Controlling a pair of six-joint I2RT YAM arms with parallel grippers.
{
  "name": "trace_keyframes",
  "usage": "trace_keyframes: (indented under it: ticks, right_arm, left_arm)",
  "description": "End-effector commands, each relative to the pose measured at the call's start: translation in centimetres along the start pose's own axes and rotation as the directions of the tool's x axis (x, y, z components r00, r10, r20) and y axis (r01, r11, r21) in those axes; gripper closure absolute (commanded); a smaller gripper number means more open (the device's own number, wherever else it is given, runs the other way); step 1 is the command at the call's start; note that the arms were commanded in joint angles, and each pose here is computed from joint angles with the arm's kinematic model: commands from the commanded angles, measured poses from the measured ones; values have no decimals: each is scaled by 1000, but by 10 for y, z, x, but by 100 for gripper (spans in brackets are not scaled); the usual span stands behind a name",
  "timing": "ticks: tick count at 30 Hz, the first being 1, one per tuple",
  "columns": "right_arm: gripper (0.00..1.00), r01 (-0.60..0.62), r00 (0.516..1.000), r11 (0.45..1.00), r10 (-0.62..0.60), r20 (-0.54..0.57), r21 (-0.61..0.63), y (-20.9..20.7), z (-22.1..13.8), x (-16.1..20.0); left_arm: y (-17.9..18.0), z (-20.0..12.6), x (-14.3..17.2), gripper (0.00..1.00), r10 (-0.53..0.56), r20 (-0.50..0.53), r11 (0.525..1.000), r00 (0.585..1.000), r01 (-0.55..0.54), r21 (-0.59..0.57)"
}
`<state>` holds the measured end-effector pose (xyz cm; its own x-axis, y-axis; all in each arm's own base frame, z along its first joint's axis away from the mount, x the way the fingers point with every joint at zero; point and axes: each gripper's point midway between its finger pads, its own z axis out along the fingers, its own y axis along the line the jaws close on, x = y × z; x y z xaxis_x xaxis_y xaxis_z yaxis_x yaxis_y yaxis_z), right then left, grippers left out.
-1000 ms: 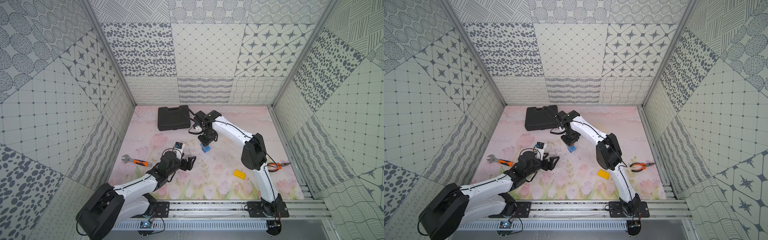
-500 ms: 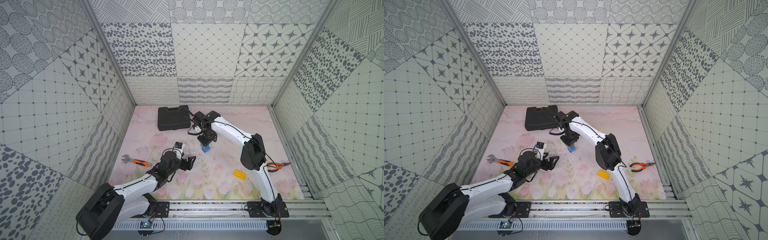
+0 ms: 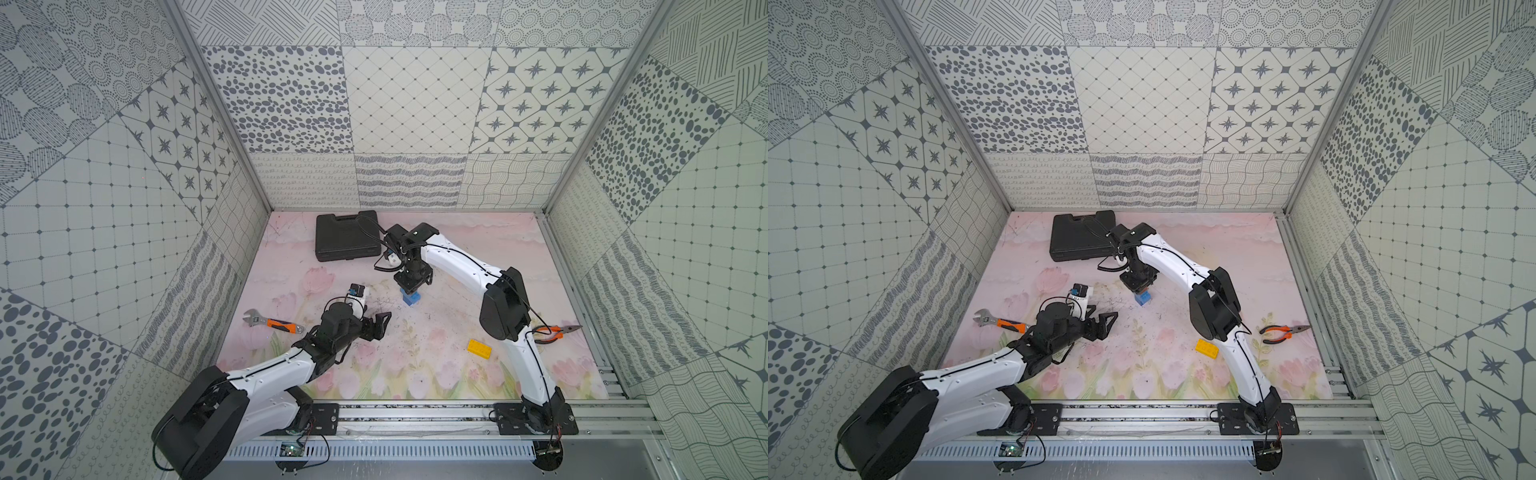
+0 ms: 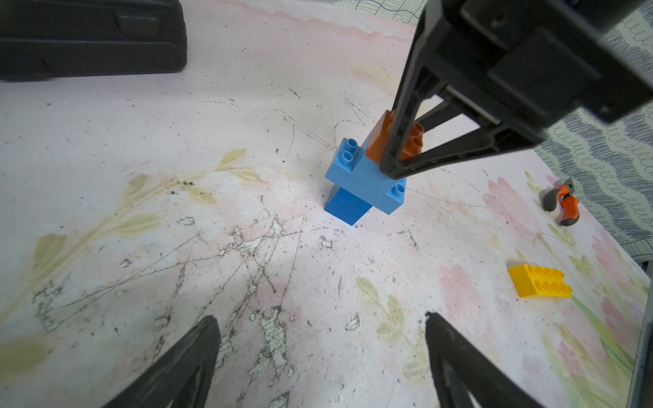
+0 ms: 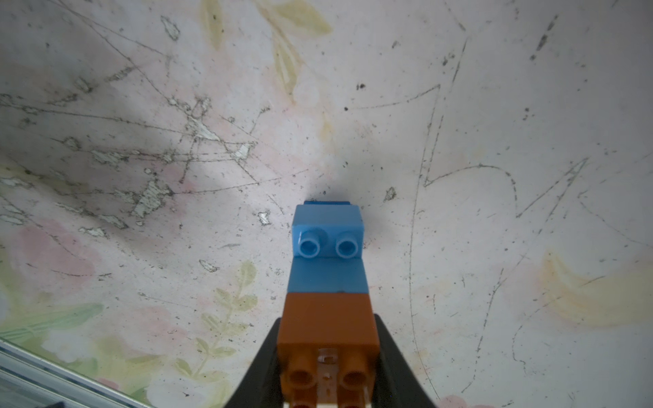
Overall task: Assemble the letter f with lego
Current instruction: Assemble the lego brick at the center of the board.
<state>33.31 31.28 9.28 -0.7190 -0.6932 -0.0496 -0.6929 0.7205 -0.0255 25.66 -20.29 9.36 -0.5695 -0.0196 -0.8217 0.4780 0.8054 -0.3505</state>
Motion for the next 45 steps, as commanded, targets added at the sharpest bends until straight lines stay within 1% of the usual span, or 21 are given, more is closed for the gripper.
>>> trace_keyframes:
  ticks: [1,7,11,14,20,29,34,40,45]
  right_arm:
    - [73,-3,967,1000,8,-253,20,-1,68,43]
    - [72,-3,970,1000,9,-245,25,-3,67,41]
    - [65,-4,975,999,13,-224,40,-6,62,38]
    - [63,-14,980,999,24,-199,52,-10,56,34]
    - [55,-30,990,997,39,-136,69,-18,40,23]
    - [38,-44,999,997,46,-21,64,-21,8,5]
    - [32,-47,997,999,46,61,22,-15,-13,-7]
    - [30,-50,987,999,48,150,8,-13,-47,-14]
    - [29,-87,977,995,75,202,52,-24,-74,3]
  left_arm:
    - [-4,1,-5,9,23,8,1000,1000,-23,4]
    - [-3,2,-4,9,20,4,1000,1000,-20,2]
    - [-2,2,-4,9,19,0,1000,1000,-19,-3]
    - [-3,3,-5,8,17,-2,1000,1000,-17,-1]
    - [-2,3,-4,8,16,-5,1000,1000,-16,-2]
    - [-3,4,-4,8,15,-7,1000,1000,-15,-3]
    - [-3,3,-4,8,15,-7,1000,1000,-15,-2]
    - [-2,4,-3,8,14,-8,1000,1000,-14,-5]
    - [-3,3,-5,8,14,-8,1000,1000,-14,-2]
